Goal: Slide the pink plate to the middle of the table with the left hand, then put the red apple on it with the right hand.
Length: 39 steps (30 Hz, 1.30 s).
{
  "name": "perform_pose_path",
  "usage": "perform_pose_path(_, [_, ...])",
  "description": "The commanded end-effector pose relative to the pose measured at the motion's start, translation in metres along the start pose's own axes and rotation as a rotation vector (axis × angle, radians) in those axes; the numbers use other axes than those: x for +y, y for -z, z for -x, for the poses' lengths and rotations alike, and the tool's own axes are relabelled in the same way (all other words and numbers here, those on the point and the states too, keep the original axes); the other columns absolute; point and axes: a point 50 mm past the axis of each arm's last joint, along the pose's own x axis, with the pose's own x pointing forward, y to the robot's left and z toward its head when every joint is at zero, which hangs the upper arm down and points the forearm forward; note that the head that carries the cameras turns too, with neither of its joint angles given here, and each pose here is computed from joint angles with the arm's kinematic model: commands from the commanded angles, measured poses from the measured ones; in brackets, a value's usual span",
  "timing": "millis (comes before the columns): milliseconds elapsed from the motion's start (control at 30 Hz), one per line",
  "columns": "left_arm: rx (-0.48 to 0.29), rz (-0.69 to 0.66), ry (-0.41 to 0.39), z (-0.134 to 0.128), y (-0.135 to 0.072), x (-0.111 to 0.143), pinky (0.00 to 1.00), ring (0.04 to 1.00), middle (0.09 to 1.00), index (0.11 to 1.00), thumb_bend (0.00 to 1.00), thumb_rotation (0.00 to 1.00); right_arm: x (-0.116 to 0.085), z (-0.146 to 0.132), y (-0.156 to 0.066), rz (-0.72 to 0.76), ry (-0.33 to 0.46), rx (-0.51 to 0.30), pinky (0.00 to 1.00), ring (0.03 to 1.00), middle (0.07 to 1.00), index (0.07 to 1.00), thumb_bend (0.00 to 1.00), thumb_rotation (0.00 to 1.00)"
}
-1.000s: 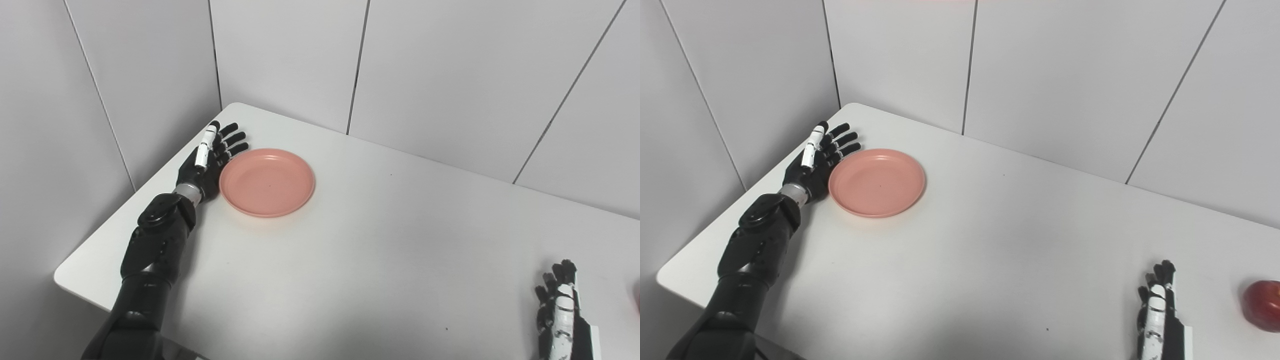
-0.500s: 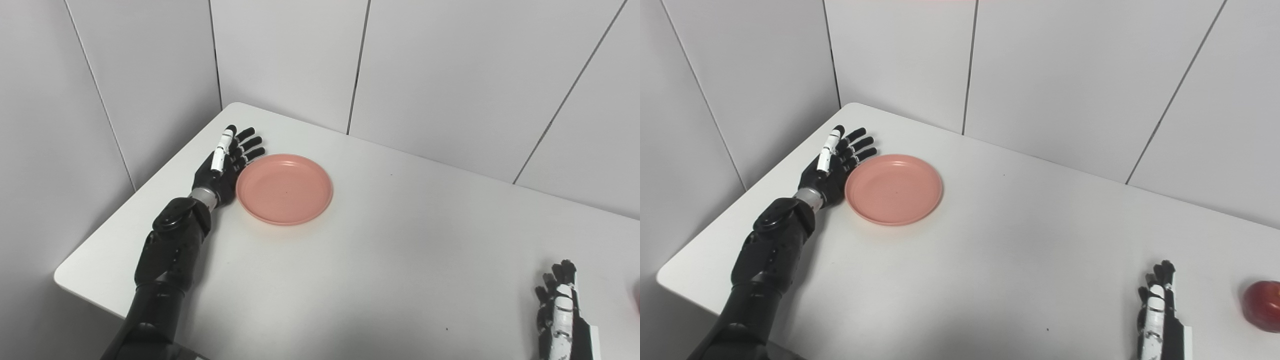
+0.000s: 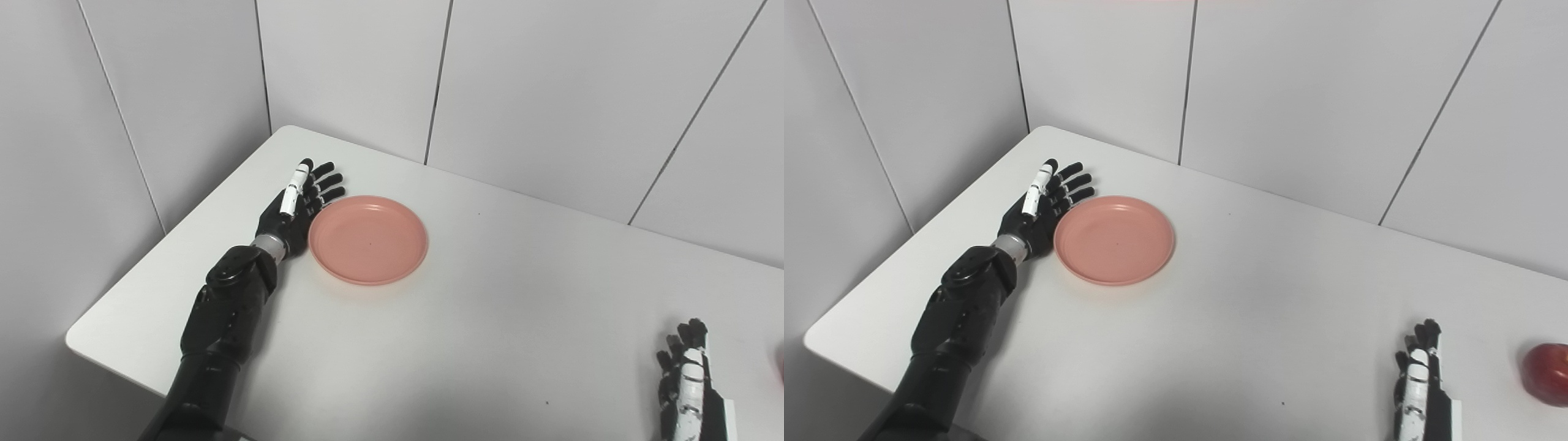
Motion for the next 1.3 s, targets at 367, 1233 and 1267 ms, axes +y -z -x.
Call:
perform_pose_path(367, [-0.013, 0.022, 0.010, 0.002, 0.003, -0.017, 0.89, 0.868, 0.869, 0.849, 0.36, 1.00, 0.003, 0.004, 0.001, -0.002, 0.003, -0.001, 1.00, 0.993, 1.000, 1.000, 0.18, 1.00])
perform_pose_path(1233, [0.002, 0.054, 0.044, 0.011, 0.021, -0.034, 0.89, 0.870, 0.877, 0.863, 0.34, 1.00, 0.005, 0.003, 0.001, -0.004, 0.015, -0.004, 1.00, 0.985, 0.990, 0.989, 0.20, 1.00])
perform_pose_path(1267, [0.002, 0.056, 0.046, 0.012, 0.022, -0.035, 0.89, 0.871, 0.878, 0.864, 0.35, 1.00, 0.005, 0.003, 0.002, -0.010, 0.016, -0.002, 1.00, 0.985, 0.990, 0.989, 0.20, 1.00])
